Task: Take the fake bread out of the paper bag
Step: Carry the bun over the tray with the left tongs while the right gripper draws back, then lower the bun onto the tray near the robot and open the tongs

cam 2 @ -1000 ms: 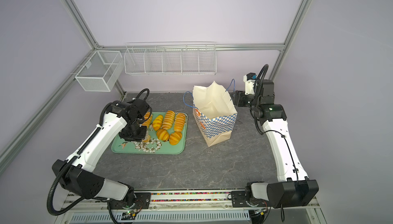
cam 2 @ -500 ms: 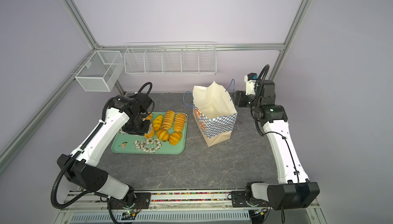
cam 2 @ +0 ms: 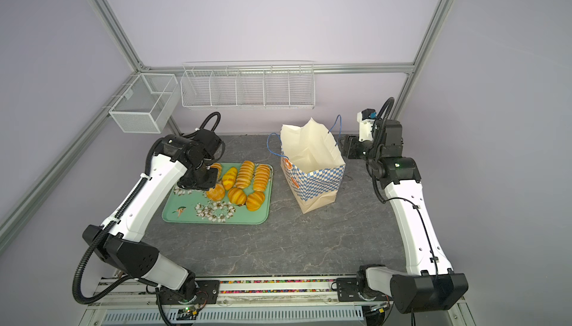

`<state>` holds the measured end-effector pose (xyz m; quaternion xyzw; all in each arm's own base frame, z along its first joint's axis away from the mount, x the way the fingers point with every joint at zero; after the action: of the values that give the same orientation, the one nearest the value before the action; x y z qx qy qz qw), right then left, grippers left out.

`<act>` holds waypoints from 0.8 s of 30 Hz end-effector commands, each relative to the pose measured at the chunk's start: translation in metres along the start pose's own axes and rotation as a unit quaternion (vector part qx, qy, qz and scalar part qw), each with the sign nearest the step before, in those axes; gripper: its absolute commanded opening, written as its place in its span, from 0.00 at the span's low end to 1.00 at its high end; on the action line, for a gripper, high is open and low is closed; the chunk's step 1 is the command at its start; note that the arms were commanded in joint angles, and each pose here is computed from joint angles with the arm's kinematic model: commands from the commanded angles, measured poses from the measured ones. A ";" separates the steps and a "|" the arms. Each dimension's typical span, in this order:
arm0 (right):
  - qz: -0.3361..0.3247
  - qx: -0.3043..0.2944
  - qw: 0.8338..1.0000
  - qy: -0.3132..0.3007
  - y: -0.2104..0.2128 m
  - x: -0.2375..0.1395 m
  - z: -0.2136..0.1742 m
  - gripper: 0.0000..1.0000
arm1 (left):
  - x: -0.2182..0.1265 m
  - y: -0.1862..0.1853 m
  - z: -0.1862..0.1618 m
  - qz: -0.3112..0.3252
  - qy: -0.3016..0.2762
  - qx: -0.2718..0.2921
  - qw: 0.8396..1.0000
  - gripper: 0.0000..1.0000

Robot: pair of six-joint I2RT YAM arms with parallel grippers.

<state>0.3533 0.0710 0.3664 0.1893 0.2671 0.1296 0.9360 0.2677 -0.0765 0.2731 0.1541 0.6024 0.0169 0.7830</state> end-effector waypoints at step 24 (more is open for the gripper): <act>0.003 0.016 0.998 0.064 -0.015 -0.020 -0.101 0.57 | 0.041 -0.007 -0.062 -0.148 -0.040 -0.144 0.978 0.38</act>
<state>0.2884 0.0783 0.2854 0.1947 0.3363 0.1369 0.9112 0.2078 -0.0557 0.2168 -0.0325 0.6017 0.0004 0.7981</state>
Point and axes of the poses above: each gripper's point midway between its finger pads, its own x axis out along the fingers, its own y axis along the line the jaws close on, z = x × y, the point moved 2 cm from there along -x, back along the fingers, and after that the axes turned 10 degrees about x, right-handed, at the moved point
